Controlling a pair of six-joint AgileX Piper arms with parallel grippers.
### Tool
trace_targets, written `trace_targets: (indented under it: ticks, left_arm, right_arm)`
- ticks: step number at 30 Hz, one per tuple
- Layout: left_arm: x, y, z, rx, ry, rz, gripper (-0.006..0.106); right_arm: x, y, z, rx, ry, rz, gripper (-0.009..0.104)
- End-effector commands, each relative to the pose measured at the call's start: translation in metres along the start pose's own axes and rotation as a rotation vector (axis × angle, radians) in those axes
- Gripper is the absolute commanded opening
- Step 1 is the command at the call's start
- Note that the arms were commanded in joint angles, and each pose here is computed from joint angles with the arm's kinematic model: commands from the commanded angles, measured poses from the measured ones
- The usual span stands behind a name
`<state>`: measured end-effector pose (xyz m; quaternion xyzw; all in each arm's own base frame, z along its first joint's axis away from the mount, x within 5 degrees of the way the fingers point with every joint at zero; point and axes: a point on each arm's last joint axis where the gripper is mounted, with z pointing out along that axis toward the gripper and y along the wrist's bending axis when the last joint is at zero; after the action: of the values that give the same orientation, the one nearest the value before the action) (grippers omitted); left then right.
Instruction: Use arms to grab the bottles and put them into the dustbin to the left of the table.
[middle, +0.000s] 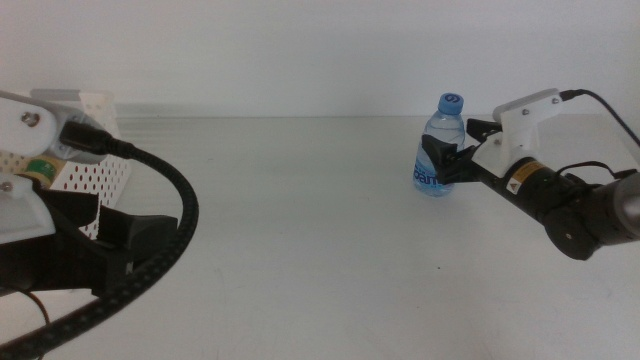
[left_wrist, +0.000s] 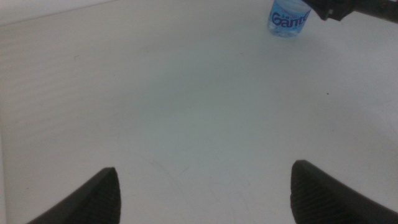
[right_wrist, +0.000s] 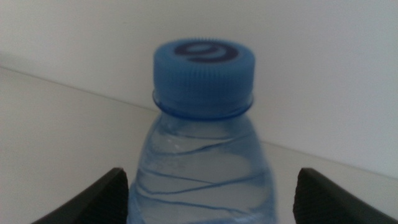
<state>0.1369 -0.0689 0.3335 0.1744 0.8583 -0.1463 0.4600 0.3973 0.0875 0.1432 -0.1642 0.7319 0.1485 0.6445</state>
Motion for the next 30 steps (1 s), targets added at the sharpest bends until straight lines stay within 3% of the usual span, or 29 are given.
trace_targets:
  ticks: [1, 9, 12, 15, 18, 30]
  left_arm:
    - [-0.014, -0.002, -0.006, 0.01, -0.105, -0.017, 0.09]
    - [-0.014, -0.002, -0.006, 0.01, -0.105, -0.017, 0.09]
    - [-0.014, -0.002, -0.006, 0.01, -0.105, -0.017, 0.09]
    - [-0.014, -0.002, -0.006, 0.01, -0.105, -0.017, 0.09]
    - [-0.014, -0.002, -0.006, 0.01, -0.105, -0.017, 0.09]
    - [-0.014, -0.002, -0.006, 0.01, -0.105, -0.017, 0.09]
  right_arm:
    - [-0.03, 0.002, 0.007, -0.037, -0.127, -0.012, 0.096]
    - [-0.014, -0.001, 0.022, -0.055, -0.103, 0.002, 0.094]
    - [-0.011, -0.001, 0.022, -0.048, -0.082, 0.004, 0.081]
    - [-0.012, 0.0, 0.022, -0.062, -0.084, -0.007, 0.047]
    - [-0.02, 0.004, 0.019, -0.095, -0.097, -0.023, -0.001]
    - [-0.083, 0.06, 0.013, -0.289, -0.227, -0.046, 0.0]
